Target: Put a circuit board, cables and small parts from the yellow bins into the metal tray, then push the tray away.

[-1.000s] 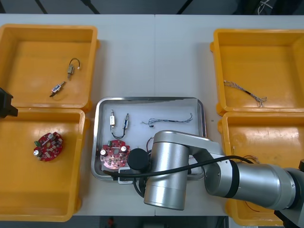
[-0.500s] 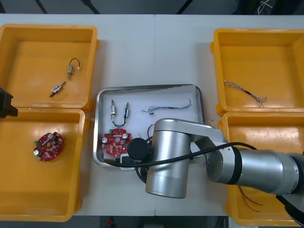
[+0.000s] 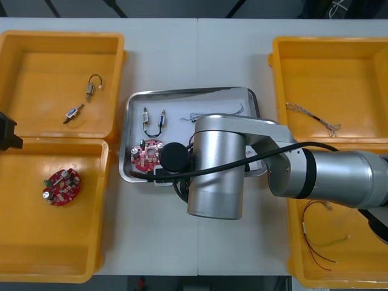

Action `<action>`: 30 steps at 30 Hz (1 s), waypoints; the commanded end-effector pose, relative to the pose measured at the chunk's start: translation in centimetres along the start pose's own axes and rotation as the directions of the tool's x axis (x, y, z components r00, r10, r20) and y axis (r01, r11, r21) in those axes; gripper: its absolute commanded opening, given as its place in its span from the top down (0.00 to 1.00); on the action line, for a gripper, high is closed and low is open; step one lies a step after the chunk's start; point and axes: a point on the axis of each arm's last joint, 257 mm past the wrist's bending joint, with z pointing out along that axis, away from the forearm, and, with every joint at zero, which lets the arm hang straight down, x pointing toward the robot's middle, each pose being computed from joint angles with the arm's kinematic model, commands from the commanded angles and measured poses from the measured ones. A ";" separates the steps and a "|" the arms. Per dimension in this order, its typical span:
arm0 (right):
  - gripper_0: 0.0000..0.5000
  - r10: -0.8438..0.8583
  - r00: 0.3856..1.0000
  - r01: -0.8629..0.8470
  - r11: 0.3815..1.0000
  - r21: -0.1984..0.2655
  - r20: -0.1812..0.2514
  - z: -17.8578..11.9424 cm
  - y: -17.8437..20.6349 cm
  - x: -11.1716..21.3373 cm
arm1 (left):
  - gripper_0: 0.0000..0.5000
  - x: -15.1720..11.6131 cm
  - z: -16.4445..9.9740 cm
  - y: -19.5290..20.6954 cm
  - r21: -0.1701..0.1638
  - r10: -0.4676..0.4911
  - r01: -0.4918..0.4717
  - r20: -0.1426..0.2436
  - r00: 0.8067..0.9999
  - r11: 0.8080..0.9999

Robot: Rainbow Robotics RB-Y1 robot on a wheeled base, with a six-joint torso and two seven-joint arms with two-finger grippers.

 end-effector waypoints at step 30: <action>1.00 0.010 0.998 -0.020 0.983 0.182 0.058 0.7 -16.6 -3.6 | 0.00 -0.9 -1.1 1.5 -0.039 0.053 -0.052 0.022 0.998 0.998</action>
